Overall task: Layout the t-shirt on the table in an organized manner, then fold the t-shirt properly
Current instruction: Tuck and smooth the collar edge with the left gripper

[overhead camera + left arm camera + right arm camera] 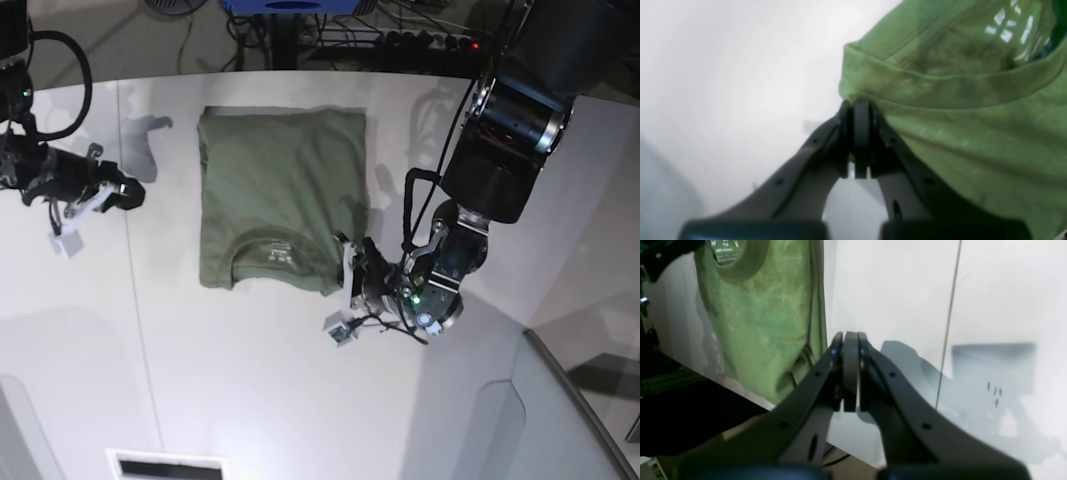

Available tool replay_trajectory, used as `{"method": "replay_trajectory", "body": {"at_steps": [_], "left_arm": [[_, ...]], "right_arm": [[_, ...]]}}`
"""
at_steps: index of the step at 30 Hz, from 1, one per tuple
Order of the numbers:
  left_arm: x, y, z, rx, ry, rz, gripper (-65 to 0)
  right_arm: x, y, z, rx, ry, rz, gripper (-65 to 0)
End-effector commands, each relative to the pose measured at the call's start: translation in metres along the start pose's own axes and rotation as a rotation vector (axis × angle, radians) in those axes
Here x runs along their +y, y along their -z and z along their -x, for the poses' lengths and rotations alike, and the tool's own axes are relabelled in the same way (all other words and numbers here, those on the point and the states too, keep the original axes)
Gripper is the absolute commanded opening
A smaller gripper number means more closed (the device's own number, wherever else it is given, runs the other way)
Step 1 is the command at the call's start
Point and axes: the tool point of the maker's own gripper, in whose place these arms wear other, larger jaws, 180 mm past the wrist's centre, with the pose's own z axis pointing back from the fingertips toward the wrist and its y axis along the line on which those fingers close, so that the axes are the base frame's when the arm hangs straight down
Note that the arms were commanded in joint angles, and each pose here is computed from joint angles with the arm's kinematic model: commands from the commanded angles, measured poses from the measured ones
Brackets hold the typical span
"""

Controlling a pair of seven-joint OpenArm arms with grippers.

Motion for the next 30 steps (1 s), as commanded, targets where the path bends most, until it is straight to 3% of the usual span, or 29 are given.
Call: {"method": "replay_trajectory", "body": {"at_steps": [1,13,16,20,25,30], "left_arm": [[0.011,-0.009,-0.022,-0.050,0.016,-0.025,-65.0],[0.012,-0.013,-0.042,-0.082,0.037,-0.036,-64.5],[0.016,-0.016,-0.048,-0.092,0.041,-0.045,-48.9],[0.024,-0.021,-0.051,-0.100,0.037,-0.059,-38.7],[0.034,-0.031,-0.067,-0.131,0.045,-0.080,-37.2],[0.006,-0.056,-0.091,-0.178,0.136,-0.103,-37.7]], "right_arm": [[0.002,-0.006,-0.017,-0.039,-0.016,-0.011,-65.0],[0.002,-0.006,-0.017,-0.040,-0.017,-0.011,-65.0],[0.003,-0.006,-0.018,-0.042,-0.018,-0.012,-65.0],[0.003,-0.006,-0.018,-0.042,-0.018,-0.012,-65.0],[0.003,-0.006,-0.017,-0.039,-0.018,-0.012,-65.0],[0.006,-0.007,-0.013,0.001,-0.030,-0.018,-65.0]]}}
